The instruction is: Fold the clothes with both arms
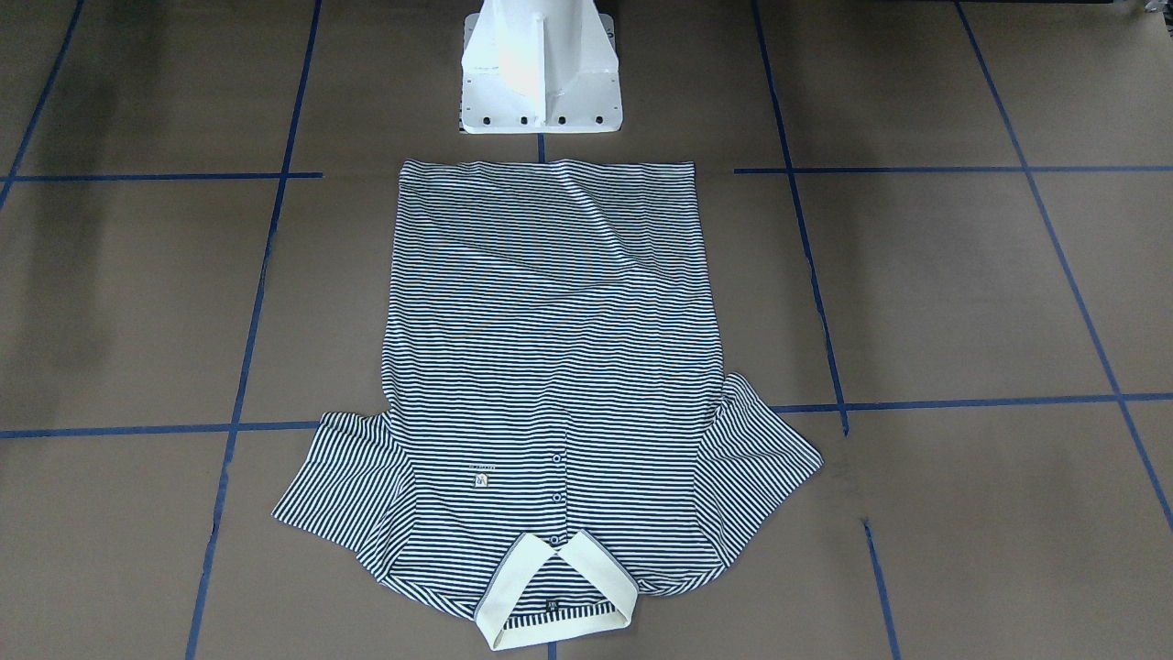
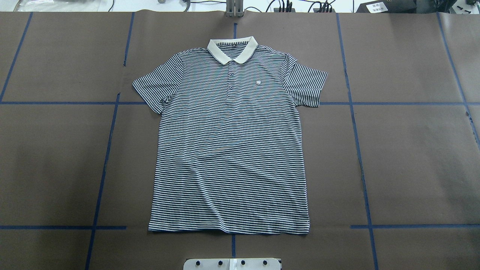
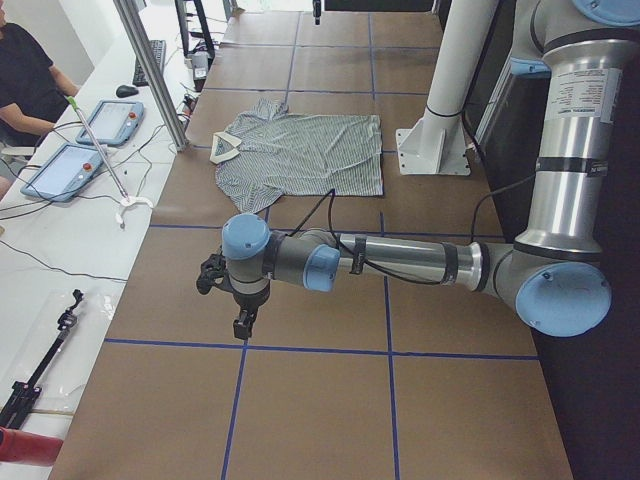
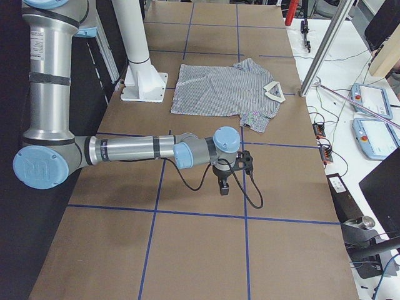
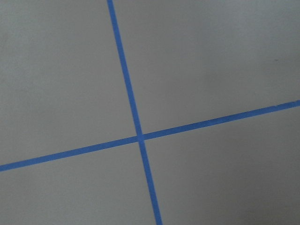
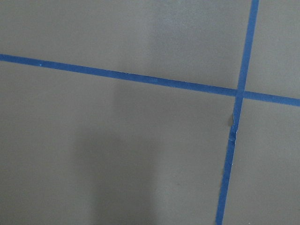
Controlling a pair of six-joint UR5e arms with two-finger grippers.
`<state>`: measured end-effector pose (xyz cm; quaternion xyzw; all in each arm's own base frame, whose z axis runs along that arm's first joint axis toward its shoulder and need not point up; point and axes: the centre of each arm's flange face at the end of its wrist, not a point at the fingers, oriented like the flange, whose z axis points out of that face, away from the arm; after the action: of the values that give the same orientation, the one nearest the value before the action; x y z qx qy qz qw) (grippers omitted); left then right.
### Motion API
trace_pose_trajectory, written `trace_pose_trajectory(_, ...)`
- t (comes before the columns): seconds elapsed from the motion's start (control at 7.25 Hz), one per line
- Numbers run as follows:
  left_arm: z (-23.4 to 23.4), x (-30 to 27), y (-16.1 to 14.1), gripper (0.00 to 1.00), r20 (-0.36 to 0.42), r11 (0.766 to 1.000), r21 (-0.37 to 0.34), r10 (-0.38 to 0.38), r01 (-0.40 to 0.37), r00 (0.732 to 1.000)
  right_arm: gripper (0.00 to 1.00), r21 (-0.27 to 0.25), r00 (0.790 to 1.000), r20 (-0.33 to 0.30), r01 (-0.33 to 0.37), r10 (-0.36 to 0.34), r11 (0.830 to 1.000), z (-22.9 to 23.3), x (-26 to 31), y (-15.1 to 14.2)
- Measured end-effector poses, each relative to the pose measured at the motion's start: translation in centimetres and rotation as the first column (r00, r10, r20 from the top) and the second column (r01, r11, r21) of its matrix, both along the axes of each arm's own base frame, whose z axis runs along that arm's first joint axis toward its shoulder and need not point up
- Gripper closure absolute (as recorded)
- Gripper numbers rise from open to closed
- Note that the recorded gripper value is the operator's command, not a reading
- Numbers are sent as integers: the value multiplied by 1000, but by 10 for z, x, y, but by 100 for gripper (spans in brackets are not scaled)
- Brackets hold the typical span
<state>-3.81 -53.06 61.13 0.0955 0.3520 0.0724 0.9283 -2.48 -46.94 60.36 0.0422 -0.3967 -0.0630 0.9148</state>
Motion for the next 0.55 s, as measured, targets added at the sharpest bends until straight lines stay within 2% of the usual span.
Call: trace_pose_trajectory(0.55,-6,0,7,0,-6,1000,-11,-10,10,1000,0,-4,1000,5,-10,10,1000,0,1,3)
